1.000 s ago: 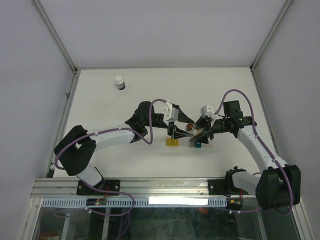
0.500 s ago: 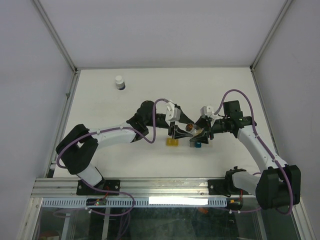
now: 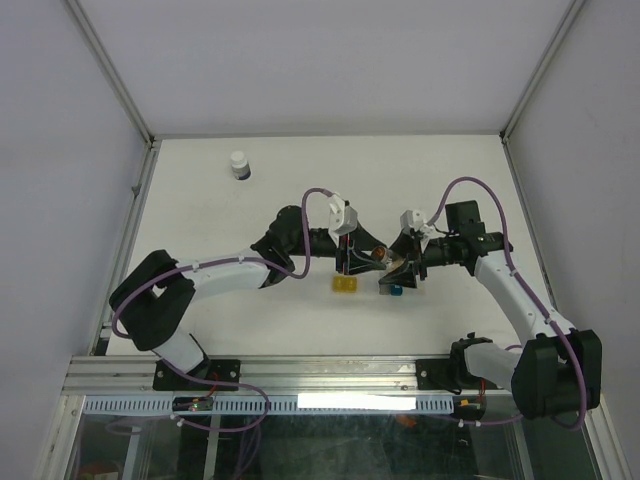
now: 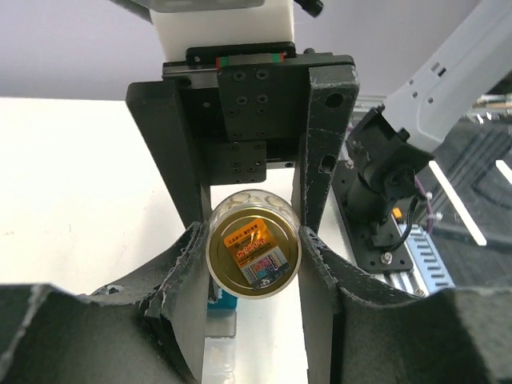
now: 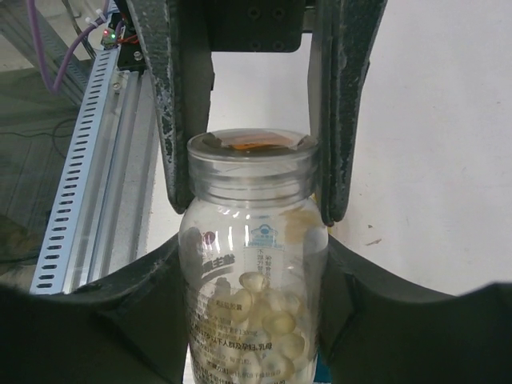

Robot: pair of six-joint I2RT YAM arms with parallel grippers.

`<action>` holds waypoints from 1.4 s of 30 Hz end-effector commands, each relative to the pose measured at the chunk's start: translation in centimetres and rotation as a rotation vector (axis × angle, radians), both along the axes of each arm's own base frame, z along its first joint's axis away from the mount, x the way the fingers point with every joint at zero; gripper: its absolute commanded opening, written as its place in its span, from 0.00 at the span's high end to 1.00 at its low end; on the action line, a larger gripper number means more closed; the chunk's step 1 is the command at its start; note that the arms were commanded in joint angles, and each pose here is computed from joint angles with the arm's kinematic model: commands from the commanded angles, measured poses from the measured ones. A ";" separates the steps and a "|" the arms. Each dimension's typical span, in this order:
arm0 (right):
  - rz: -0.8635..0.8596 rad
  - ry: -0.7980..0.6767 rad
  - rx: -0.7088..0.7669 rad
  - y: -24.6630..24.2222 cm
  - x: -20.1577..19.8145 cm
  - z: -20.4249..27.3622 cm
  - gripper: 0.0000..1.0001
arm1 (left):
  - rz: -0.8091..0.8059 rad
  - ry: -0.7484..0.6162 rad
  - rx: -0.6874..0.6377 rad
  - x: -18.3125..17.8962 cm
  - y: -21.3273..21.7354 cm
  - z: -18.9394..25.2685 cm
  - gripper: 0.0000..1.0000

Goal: Sort the pills into containers

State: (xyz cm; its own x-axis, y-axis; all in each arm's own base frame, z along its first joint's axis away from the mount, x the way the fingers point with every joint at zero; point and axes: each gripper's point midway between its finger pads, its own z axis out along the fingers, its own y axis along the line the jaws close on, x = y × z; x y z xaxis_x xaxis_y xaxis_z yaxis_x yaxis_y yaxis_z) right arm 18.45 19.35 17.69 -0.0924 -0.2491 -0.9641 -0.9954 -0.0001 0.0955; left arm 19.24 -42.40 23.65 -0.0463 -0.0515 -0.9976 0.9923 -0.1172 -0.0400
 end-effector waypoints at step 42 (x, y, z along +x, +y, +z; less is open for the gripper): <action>-0.050 -0.056 0.074 0.7 2.0 3.2 1.00 | 0.627 0.684 -0.456 -0.3 7.6 7.4 0.01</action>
